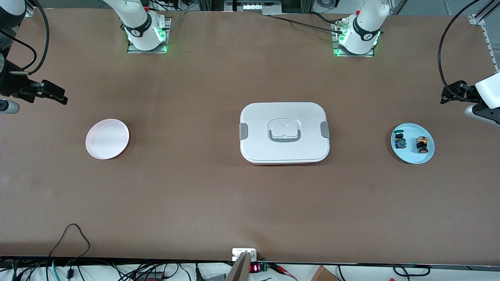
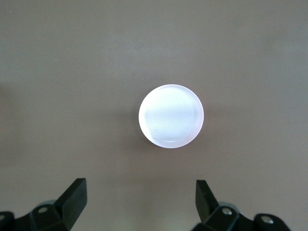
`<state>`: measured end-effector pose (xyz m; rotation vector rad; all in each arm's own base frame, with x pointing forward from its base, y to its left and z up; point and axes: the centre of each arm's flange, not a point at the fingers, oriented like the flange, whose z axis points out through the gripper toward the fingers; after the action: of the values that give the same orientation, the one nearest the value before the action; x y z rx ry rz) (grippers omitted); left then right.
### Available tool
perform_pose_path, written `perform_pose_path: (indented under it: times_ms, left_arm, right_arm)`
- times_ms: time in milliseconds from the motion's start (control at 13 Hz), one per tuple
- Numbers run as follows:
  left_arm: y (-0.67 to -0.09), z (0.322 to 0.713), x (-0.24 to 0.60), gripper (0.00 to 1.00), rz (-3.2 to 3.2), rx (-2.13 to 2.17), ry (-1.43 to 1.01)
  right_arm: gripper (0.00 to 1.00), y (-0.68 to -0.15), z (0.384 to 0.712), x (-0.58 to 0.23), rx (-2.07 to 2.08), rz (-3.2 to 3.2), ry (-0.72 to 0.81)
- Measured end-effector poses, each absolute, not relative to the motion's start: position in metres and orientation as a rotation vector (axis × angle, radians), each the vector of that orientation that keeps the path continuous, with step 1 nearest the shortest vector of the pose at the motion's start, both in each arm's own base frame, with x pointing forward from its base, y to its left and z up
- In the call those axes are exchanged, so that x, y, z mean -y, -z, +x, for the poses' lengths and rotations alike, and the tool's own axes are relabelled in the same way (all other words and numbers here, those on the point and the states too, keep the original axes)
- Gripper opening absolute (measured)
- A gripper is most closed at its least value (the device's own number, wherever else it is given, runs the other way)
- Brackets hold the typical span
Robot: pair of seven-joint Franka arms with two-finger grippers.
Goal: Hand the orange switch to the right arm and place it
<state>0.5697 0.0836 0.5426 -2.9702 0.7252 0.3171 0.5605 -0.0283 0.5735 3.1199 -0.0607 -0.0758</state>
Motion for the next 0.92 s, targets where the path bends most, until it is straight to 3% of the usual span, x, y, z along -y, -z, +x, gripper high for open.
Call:
perform_pose_path:
  times_ms: [462, 923]
  left_arm:
    - [-0.486, 0.584, -0.14, 1.0, -2.744, -1.352, -0.418]
    - [-0.367, 0.593, -0.201, 1.0, -2.442, -1.953, -0.421]
  right_arm:
    - [1.0, -0.574, 0.561, 0.028, 0.06, 3.12, 0.075]
    - [1.0, -0.575, 0.561, 0.025, 0.05, 3.12, 0.069]
